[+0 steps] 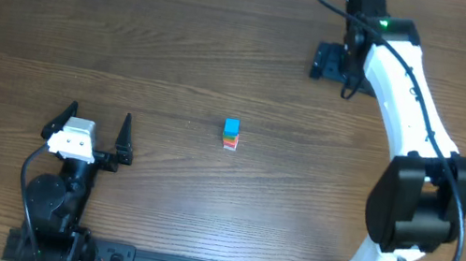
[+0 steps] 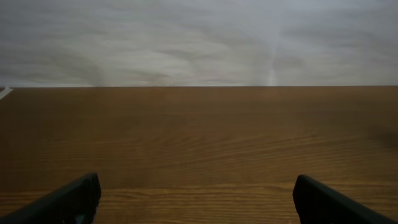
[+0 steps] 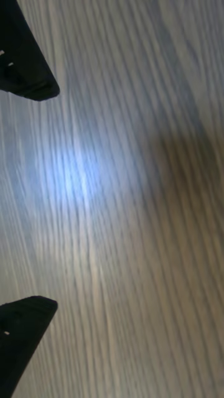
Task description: Stack Cubes
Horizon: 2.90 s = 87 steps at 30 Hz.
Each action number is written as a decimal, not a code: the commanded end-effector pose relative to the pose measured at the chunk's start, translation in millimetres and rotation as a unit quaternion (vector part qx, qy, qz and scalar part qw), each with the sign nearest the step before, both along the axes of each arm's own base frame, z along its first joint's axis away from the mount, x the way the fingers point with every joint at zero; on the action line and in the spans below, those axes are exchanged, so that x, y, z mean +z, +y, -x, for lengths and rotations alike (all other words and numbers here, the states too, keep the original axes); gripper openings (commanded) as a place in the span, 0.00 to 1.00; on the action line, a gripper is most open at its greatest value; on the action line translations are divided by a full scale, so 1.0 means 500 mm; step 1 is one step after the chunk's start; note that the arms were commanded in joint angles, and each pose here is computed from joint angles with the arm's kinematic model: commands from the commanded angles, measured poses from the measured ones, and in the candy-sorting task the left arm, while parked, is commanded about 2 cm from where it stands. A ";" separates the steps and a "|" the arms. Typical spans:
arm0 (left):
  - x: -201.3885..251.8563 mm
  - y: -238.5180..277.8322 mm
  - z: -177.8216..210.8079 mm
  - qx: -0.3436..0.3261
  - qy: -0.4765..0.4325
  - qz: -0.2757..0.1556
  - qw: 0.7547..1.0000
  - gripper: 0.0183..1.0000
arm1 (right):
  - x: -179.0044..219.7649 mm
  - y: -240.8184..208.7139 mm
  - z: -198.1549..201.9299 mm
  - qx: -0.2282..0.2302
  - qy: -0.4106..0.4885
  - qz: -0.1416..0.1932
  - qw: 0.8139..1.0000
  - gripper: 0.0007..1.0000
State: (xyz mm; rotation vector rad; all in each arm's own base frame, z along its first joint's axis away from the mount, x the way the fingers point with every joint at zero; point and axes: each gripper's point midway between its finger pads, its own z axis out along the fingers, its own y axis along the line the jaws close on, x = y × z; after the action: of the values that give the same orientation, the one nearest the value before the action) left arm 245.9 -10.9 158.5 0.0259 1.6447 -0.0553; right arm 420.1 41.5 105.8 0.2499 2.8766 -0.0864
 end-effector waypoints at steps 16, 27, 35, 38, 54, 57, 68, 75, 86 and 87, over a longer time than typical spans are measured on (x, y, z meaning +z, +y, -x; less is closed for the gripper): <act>-0.004 0.001 0.000 0.001 0.001 -0.008 1.000 1.00 | 0.130 -0.105 0.246 -0.011 -0.209 -0.001 0.978 0.99; -0.004 0.000 0.000 0.001 0.001 -0.008 1.000 1.00 | 0.131 -0.106 0.332 -0.011 -0.375 -0.009 0.927 0.99; -0.004 0.000 0.000 0.001 0.001 -0.008 1.000 1.00 | 0.156 -0.073 0.328 0.085 -0.500 0.015 0.862 0.99; -0.004 0.001 0.000 0.001 0.001 -0.008 1.000 1.00 | 0.168 -0.069 0.333 0.098 -0.529 0.024 0.843 0.99; -0.004 0.000 0.000 0.001 0.001 -0.008 1.000 1.00 | 0.199 -0.070 0.369 0.105 -0.603 0.044 0.790 0.99; -0.004 0.000 0.000 0.001 0.001 -0.008 1.000 1.00 | 0.199 -0.065 0.366 0.111 -0.609 0.042 0.784 0.99; -0.004 0.000 0.000 0.001 0.001 -0.008 1.000 1.00 | 0.167 -0.061 0.348 0.113 -0.632 0.042 0.765 0.99; -0.004 0.000 0.000 0.001 0.001 -0.008 1.000 1.00 | 0.155 -0.060 0.347 0.115 -0.623 0.039 0.773 0.99; -0.004 0.000 0.000 0.001 0.001 -0.008 1.000 1.00 | 0.103 -0.060 0.348 0.118 -0.580 0.034 0.805 0.99; -0.004 0.000 0.000 0.001 0.001 -0.008 1.000 1.00 | 0.103 -0.060 0.348 0.118 -0.580 0.034 0.805 0.99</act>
State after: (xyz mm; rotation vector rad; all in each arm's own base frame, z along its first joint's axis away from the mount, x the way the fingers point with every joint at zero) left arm 245.9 -10.9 158.5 0.0259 1.6447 -0.0553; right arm 246.4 8.1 157.7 -0.0580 1.6459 0.0081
